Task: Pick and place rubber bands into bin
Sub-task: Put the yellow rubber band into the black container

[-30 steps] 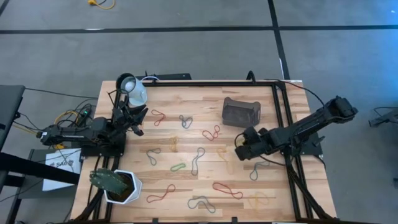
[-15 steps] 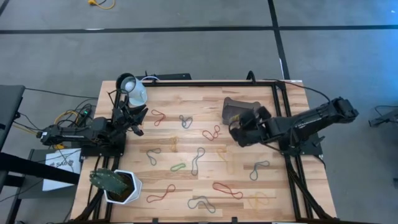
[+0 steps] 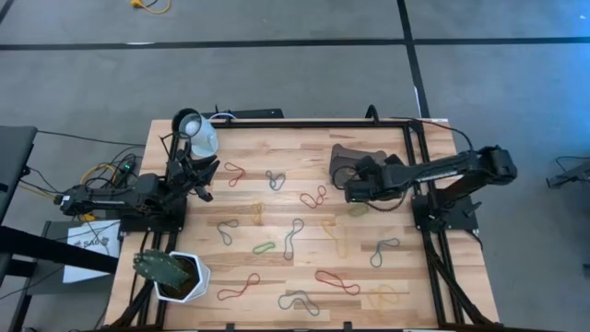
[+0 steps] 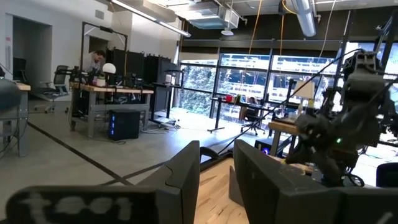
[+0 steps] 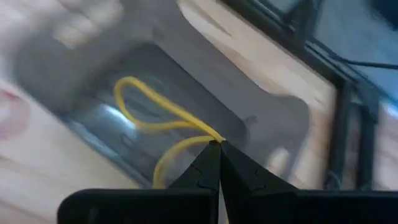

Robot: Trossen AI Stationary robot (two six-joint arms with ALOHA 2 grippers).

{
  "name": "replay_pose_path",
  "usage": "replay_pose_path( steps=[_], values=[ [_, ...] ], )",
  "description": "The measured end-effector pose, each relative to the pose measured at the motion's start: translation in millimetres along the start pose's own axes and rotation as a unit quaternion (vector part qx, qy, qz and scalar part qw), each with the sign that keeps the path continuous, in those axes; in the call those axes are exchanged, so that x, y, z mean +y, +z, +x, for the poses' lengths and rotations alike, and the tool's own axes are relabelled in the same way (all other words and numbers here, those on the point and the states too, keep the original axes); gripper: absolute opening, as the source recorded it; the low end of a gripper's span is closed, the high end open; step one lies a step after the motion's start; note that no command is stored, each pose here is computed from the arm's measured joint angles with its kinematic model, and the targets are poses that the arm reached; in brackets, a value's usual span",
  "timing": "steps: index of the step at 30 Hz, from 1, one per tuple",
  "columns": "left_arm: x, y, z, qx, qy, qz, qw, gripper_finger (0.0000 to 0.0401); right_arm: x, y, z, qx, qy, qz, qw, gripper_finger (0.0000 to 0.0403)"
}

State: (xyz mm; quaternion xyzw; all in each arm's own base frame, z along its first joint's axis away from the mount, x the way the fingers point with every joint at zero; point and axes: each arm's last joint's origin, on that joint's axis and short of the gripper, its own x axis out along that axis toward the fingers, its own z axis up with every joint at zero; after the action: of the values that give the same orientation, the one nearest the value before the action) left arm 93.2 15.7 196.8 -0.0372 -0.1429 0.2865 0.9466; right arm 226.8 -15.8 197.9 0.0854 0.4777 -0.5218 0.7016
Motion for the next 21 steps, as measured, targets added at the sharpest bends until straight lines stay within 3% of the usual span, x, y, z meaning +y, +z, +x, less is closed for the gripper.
replay_pose_path(
  steps=[11,15,21],
  values=[
    [0.0,-0.1,0.0,0.0,0.0,0.0,1.0,0.0088,4.3,-3.3,37.9,0.08,-0.098,-0.031,0.991,0.0],
    [0.0,-0.2,0.0,0.001,0.0,0.0,1.0,0.0088,-0.2,-4.3,47.3,0.14,-0.111,-0.028,0.984,0.0],
    [0.0,-0.2,0.0,0.001,0.0,0.0,1.0,0.0088,1.6,-2.8,49.9,0.133,-0.107,-0.033,0.985,0.0]
  ],
)
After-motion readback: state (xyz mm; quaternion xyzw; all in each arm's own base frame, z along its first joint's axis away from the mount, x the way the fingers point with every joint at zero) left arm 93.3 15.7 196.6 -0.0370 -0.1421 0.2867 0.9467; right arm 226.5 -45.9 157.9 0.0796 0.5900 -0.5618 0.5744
